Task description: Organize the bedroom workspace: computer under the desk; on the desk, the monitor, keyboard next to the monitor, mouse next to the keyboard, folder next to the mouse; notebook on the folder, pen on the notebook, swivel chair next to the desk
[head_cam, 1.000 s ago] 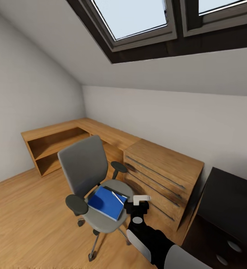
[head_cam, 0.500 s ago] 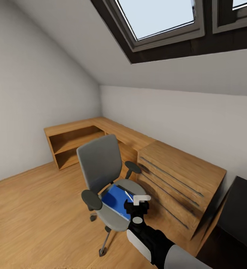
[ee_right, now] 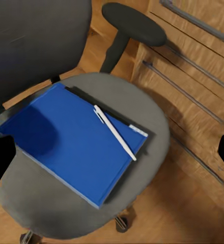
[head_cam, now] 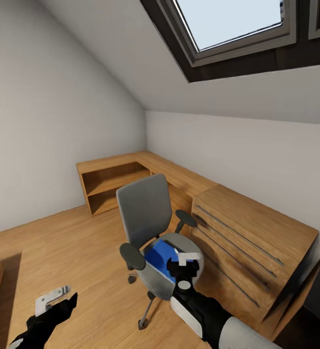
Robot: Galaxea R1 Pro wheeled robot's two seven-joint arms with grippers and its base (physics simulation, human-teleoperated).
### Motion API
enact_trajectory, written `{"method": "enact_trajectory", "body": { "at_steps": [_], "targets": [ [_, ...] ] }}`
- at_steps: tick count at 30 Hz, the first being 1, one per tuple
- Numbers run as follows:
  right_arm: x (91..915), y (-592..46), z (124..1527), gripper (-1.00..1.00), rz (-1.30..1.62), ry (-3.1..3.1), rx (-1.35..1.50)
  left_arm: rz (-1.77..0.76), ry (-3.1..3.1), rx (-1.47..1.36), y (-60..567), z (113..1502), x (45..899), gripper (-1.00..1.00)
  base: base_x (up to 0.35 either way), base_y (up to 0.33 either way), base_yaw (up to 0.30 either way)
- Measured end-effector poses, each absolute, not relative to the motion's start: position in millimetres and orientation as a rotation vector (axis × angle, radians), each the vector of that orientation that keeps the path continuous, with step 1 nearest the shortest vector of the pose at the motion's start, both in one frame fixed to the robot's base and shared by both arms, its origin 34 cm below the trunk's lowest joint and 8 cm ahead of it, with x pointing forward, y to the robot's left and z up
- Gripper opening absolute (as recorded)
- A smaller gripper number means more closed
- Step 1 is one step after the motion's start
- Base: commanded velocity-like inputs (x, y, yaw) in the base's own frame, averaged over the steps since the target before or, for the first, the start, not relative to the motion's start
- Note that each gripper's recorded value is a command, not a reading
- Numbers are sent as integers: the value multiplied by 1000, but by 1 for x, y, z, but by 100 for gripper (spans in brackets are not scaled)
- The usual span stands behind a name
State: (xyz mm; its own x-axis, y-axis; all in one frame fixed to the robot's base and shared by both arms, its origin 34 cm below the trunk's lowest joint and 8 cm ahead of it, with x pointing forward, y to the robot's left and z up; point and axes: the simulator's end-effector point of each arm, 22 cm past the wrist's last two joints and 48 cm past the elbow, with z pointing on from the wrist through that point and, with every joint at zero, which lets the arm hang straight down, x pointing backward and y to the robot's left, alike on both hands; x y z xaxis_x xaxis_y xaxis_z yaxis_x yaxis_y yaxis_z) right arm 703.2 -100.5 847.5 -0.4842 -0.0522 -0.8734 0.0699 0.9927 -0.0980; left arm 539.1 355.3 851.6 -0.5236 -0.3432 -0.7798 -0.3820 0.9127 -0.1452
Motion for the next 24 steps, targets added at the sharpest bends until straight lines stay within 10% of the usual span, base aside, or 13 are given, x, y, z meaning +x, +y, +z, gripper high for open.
{"method": "enact_trajectory", "body": {
  "at_steps": [6, 24],
  "targets": [
    [764, -217, 834, 100, -113, 2149, 38, 101, 2033, -604, 391, 880, 546, 100, 11, 0, 0],
    [729, -207, 775, 100, 27, 2345, -159, 109, 2019, -614, 395, 882, 546, 100, 204, 0, 0]
  ]
}}
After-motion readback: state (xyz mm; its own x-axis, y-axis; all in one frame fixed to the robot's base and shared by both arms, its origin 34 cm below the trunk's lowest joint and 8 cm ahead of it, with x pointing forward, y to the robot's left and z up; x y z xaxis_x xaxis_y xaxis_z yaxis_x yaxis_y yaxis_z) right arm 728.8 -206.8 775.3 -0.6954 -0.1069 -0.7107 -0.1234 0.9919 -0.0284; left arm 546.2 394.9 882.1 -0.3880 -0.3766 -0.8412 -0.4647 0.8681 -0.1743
